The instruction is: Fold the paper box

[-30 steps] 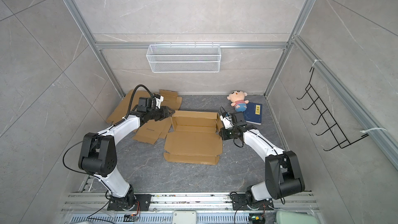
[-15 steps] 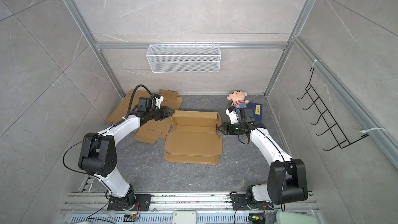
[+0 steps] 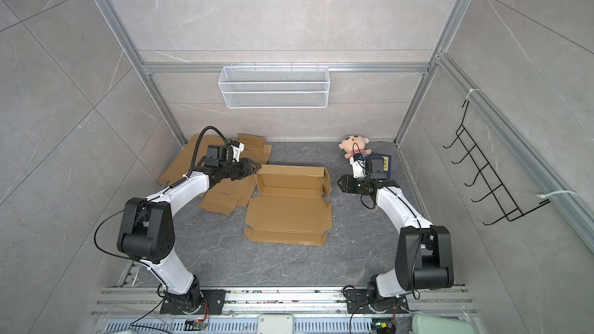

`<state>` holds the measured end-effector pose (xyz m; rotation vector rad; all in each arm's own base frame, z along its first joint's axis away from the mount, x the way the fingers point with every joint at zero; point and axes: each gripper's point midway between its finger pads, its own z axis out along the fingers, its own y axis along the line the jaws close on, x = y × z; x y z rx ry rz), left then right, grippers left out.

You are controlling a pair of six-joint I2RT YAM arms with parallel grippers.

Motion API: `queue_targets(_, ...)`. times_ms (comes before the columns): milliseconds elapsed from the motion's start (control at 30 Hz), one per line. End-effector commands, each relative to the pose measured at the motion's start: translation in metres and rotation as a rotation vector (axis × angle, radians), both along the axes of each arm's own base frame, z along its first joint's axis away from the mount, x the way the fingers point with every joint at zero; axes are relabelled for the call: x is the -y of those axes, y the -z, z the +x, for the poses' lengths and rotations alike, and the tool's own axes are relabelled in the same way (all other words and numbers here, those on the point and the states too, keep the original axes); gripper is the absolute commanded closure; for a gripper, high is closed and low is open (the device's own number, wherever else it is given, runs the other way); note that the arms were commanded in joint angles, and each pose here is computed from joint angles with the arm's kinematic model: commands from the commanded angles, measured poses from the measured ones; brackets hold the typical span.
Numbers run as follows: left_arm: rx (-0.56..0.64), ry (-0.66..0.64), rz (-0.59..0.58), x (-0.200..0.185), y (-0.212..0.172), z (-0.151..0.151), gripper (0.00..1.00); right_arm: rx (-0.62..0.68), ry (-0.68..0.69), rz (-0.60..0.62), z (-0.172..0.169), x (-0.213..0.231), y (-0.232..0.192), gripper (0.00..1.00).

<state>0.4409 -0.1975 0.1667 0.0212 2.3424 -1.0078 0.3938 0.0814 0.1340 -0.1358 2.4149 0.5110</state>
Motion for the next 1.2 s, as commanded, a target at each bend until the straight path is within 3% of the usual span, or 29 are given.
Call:
queue_targets(0,-0.043,0.004,0.03,-0.003,0.016,-0.005,0.54,0.039,-0.092,-0.09,0.004,-0.01,0.005,0.44)
queue_targets(200,-0.051,0.004,0.028,-0.003,0.02,-0.005,0.54,0.05,-0.22,-0.136,0.0,-0.045,0.017,0.42)
queue_targets(333,-0.052,0.005,0.025,-0.002,0.021,-0.003,0.54,0.115,-0.237,-0.153,0.008,-0.064,0.015,0.4)
queue_targets(533,-0.06,0.007,0.02,-0.001,0.023,-0.003,0.54,0.247,-0.149,-0.199,0.031,-0.073,0.017,0.34)
queue_targets(767,-0.061,0.013,0.022,0.0,0.023,-0.005,0.54,0.404,-0.061,-0.362,0.054,-0.075,0.005,0.32)
queue_targets(900,-0.065,0.013,0.02,0.0,0.025,-0.004,0.54,0.466,-0.044,-0.425,0.065,-0.08,0.001,0.36)
queue_targets(1000,-0.066,0.016,0.019,0.001,0.026,-0.004,0.54,0.441,-0.014,-0.494,0.075,-0.078,0.005,0.43)
queue_targets(1167,-0.066,0.012,0.022,0.0,0.027,-0.003,0.54,0.443,0.037,-0.531,0.084,-0.076,0.004,0.6)
